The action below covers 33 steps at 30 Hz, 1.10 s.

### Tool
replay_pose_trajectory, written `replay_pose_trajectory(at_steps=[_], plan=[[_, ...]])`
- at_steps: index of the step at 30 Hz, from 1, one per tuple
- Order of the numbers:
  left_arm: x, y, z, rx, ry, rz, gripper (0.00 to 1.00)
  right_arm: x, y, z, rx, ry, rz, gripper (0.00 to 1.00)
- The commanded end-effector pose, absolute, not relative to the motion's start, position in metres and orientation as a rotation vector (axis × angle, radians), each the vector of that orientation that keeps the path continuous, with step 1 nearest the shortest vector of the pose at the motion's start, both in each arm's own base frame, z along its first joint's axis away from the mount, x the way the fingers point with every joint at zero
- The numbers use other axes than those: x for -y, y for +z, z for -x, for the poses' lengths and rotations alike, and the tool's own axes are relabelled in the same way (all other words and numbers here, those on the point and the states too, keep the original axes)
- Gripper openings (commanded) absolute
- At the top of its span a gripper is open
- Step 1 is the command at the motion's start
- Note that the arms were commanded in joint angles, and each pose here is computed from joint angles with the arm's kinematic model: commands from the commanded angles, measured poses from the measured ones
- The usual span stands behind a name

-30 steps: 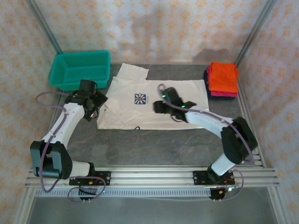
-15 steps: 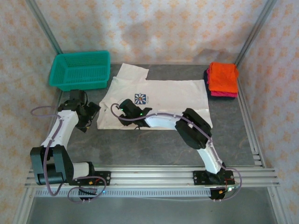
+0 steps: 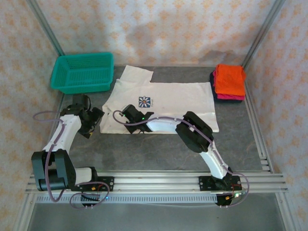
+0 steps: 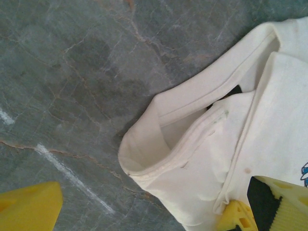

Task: Fold and stack the t-shirts

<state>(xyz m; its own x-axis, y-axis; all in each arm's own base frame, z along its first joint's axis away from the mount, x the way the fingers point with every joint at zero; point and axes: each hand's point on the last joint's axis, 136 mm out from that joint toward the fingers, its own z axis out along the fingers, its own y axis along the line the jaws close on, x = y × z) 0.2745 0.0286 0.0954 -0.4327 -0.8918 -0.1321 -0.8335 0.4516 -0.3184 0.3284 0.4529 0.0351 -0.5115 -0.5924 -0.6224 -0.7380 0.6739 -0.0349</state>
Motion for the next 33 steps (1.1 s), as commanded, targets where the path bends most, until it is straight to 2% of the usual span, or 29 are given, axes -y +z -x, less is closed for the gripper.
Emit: replay_pose_trajectory(at_steps=[1, 10, 24, 25, 26, 28, 30, 31, 33], plan=[[-0.030, 0.091, -0.268, -2.435, -0.292, 1.476, 1.00, -0.453, 0.068, -0.343, -2.255, 0.329, 0.923, 0.00], [-0.025, 0.077, -0.261, -2.450, -0.310, 1.505, 1.00, -0.437, 0.090, -0.382, -2.266, 0.351, 0.765, 0.00], [-0.020, 0.071, -0.254, -2.472, -0.303, 1.504, 1.00, -0.392, 0.099, -0.487, -2.289, 0.366, 0.405, 0.00], [-0.019, 0.071, -0.254, -2.473, -0.305, 1.505, 1.00, -0.392, 0.098, -0.492, -2.294, 0.361, 0.395, 0.02], [-0.018, 0.072, -0.255, -2.471, -0.309, 1.503, 1.00, -0.390, 0.097, -0.496, -2.301, 0.357, 0.386, 0.13], [-0.017, 0.072, -0.255, -2.471, -0.311, 1.499, 1.00, -0.389, 0.099, -0.501, -2.312, 0.350, 0.375, 0.42], [-0.016, 0.073, -0.255, -2.470, -0.306, 1.494, 1.00, -0.386, 0.109, -0.503, -2.303, 0.334, 0.366, 0.60], [-0.016, 0.074, -0.255, -2.470, -0.300, 1.488, 1.00, -0.386, 0.114, -0.502, -2.295, 0.335, 0.370, 0.66], [-0.016, 0.078, -0.255, -2.471, -0.273, 1.466, 1.00, -0.382, 0.125, -0.499, -2.278, 0.337, 0.366, 0.69]])
